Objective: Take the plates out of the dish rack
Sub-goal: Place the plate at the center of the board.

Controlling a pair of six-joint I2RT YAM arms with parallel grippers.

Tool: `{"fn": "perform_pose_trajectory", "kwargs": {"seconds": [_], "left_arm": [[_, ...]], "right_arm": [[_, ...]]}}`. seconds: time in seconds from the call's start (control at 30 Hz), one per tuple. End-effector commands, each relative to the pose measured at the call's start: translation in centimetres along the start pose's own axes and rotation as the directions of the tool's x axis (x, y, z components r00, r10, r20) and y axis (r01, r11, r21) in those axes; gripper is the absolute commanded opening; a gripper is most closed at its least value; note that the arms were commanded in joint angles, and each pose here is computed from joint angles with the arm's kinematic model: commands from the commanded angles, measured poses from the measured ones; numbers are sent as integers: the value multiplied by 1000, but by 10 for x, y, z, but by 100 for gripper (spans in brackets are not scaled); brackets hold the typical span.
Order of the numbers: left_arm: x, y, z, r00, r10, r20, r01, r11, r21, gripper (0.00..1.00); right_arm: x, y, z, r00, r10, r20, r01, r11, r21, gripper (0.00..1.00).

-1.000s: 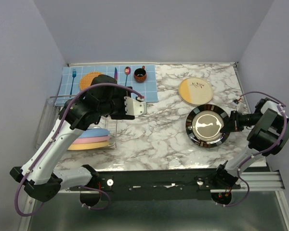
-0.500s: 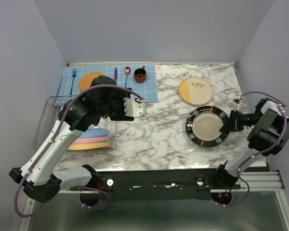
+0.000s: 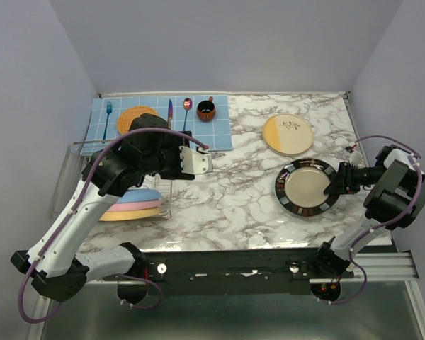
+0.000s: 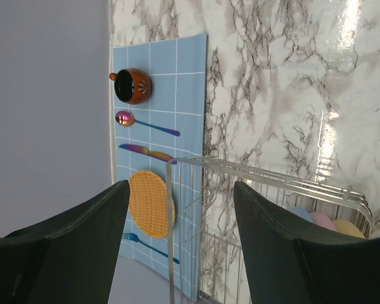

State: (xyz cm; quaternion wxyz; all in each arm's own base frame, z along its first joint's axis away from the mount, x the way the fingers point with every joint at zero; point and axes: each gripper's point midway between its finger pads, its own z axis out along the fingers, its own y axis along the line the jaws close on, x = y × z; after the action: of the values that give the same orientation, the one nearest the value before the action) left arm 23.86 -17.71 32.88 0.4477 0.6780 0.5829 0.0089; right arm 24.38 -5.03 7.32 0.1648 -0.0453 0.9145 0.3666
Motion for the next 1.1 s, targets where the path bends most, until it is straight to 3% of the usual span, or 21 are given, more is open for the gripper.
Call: {"fn": "perform_pose_trajectory", "kwargs": {"seconds": [0.0,1.07], "left_arm": [[0,-5,-6,1000,8,12,-9,1000,4,75],[2,-14,-2,1000,8,19,-9,1000,28,75]], "right_arm": [[-1,-1,-4,1000,3,10,-3,1000,30,44],[2,-14,-17,1000,4,15,-7,977,211,52]]}}
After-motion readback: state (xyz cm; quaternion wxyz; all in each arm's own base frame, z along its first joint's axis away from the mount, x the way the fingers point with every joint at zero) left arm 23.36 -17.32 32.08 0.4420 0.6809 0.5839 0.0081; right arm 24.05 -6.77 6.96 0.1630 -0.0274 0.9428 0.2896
